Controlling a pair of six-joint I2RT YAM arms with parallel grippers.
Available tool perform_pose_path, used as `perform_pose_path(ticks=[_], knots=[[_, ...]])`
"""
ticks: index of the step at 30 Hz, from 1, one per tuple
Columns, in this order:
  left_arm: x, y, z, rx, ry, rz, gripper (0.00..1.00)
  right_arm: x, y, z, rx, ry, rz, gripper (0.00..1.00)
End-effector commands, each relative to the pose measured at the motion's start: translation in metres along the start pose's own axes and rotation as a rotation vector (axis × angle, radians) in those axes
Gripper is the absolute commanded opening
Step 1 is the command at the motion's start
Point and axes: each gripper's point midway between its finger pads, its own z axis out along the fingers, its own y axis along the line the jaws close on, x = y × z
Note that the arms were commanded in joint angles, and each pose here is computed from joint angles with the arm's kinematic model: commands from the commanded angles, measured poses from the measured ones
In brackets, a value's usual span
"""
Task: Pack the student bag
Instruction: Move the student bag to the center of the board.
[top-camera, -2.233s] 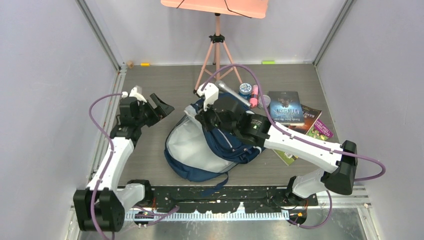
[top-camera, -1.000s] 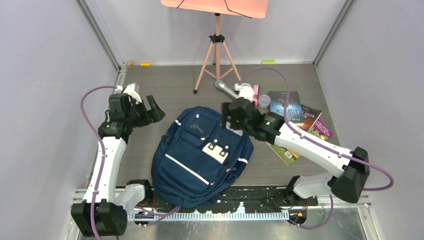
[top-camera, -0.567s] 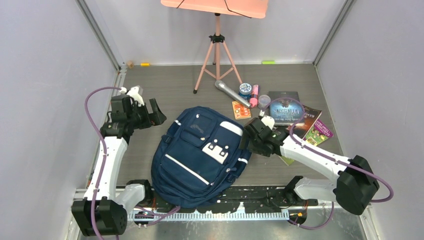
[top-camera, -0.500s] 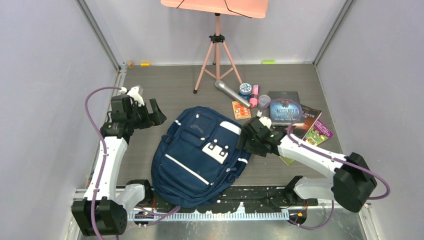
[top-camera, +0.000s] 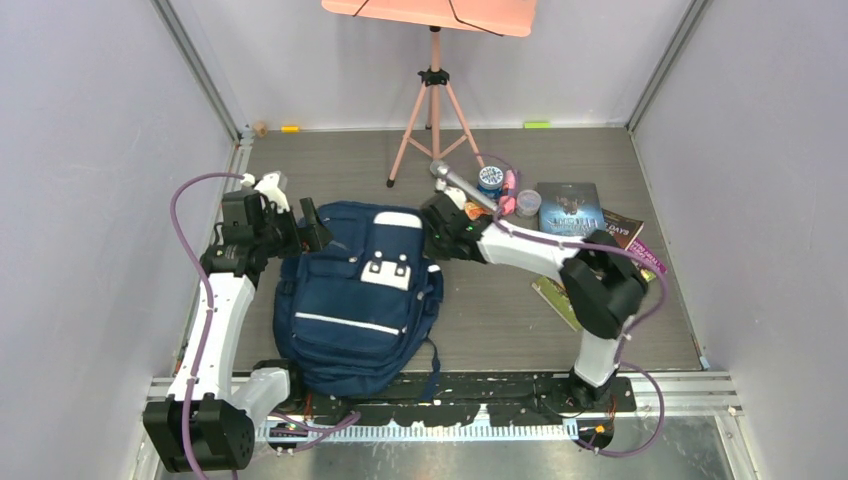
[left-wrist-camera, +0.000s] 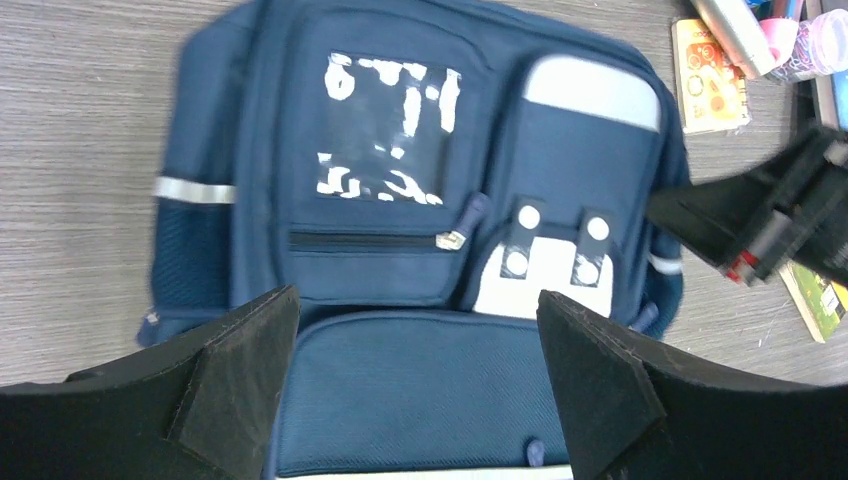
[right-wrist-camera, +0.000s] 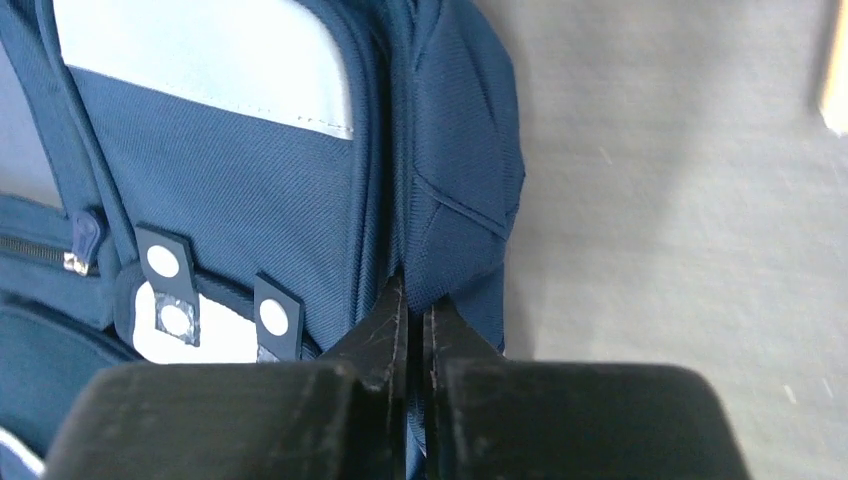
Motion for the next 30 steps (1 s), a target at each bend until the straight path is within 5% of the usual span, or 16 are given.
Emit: perform_pose_path(ticks=[1, 9, 14, 16, 20, 25, 30], knots=[[-0.007, -0.003, -0.001, 0.022, -0.031, 0.019, 0.92, -0.083, 0.07, 0.022, -0.093, -0.256, -0.101, 0.01], [-0.005, -0.006, 0.003, 0.048, -0.021, 0.015, 0.91, -0.171, 0.115, 0.061, -0.04, -0.446, -0.339, 0.05], [-0.004, -0.006, 0.005, 0.048, -0.014, 0.014, 0.91, -0.191, 0.116, 0.03, -0.044, -0.469, -0.436, 0.64], [-0.003, -0.005, 0.005, 0.043, -0.008, 0.013, 0.91, -0.191, 0.104, 0.006, -0.018, -0.471, -0.453, 0.78], [-0.002, -0.003, 0.005, 0.033, -0.002, 0.018, 0.91, -0.178, 0.055, -0.041, 0.107, -0.463, -0.499, 0.91], [0.0, -0.002, 0.003, 0.029, 0.006, 0.019, 0.91, -0.157, -0.055, -0.089, 0.483, -0.397, -0.575, 0.99], [0.001, -0.004, 0.003, 0.038, 0.012, 0.019, 0.91, -0.133, -0.145, -0.103, 0.761, -0.207, -0.655, 1.0]])
